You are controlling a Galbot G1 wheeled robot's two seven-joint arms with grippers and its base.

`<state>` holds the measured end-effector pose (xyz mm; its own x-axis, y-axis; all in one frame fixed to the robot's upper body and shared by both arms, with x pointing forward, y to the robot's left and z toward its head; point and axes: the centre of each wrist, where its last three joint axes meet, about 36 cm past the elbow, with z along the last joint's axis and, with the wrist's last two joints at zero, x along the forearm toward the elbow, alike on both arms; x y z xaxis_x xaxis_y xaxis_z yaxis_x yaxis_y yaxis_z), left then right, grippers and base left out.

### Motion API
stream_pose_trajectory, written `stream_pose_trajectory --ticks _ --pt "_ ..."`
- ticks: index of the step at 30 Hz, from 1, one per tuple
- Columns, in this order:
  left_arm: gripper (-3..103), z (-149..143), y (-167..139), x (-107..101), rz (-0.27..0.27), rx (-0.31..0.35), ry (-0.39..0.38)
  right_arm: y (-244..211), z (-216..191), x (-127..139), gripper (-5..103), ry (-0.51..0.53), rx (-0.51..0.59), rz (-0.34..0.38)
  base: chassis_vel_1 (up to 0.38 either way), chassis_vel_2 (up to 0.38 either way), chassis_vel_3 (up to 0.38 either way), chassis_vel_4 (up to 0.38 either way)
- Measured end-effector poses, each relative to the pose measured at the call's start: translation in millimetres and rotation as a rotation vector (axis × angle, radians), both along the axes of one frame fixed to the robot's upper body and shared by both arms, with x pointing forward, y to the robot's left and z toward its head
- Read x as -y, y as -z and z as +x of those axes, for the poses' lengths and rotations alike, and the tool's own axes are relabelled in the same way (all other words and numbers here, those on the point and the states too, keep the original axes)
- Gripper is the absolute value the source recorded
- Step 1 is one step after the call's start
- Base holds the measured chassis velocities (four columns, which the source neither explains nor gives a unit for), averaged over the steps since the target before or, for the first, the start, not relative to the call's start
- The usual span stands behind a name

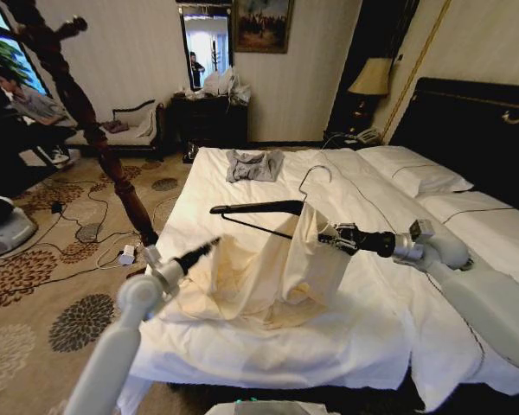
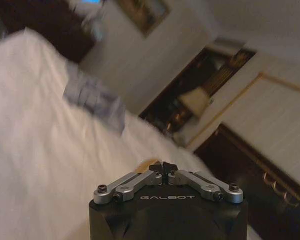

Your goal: Pick up the clothes from the bed and hang them on the clothes hanger.

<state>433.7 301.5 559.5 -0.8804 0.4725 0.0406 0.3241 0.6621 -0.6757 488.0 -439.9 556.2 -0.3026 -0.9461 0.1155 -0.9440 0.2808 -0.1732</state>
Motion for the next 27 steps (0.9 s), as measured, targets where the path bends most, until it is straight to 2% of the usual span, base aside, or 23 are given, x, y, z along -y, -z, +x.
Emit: stream_pose_trajectory --ticks 2,4,5,8,9,12,13,16,18,19,21,27 --pt "0 1.2 -8.3 -3.6 0.000 0.021 -0.005 1.7 0.0 -1.3 19 -0.003 -0.004 -0.005 0.000 0.000 0.000 0.000" --pt "0 4.3 -44.8 -10.6 -0.014 0.115 0.004 11.5 0.1 -9.8 19 -0.018 -0.030 -0.025 0.000 0.000 0.000 0.000" --pt "0 4.3 -44.8 -10.6 -0.014 0.115 0.004 11.5 0.1 -9.8 19 -0.018 -0.030 -0.025 0.000 0.000 0.000 0.000" --pt "0 -0.4 -91.2 0.2 -0.031 0.241 0.084 23.9 0.1 -24.8 19 -0.041 -0.063 -0.042 0.000 0.000 0.000 0.000" --pt "0 -0.4 -91.2 0.2 -0.031 0.241 0.084 23.9 0.1 -24.8 19 -0.041 -0.063 -0.042 0.000 0.000 0.000 0.000" --pt "0 -19.5 -119.9 26.8 -0.012 0.335 0.217 38.5 0.1 -40.9 19 -0.053 -0.092 -0.053 0.000 0.000 0.000 0.000" --pt "0 -19.5 -119.9 26.8 -0.012 0.335 0.217 38.5 0.1 -40.9 19 -0.053 -0.092 -0.053 0.000 0.000 0.000 0.000" --pt "0 -42.1 -121.6 48.8 0.025 0.352 0.339 48.6 0.7 -50.4 19 -0.044 -0.100 -0.045 0.000 0.000 0.000 0.000" --pt "0 -61.0 -110.4 61.3 0.066 0.323 0.422 53.8 2.0 -54.2 19 -0.019 -0.091 -0.030 0.000 0.000 0.000 0.000" --pt "0 -61.0 -110.4 61.3 0.066 0.323 0.422 53.8 2.0 -54.2 19 -0.019 -0.091 -0.030 0.000 0.000 0.000 0.000" --pt "0 -84.0 -92.5 67.0 0.110 0.263 0.485 53.7 7.5 -52.1 19 0.019 -0.075 -0.014 0.000 0.000 0.000 0.000" --pt "0 -115.9 -67.9 66.9 0.169 0.193 0.514 44.3 17.0 -35.8 19 0.067 -0.052 0.006 0.000 0.000 0.000 0.000"
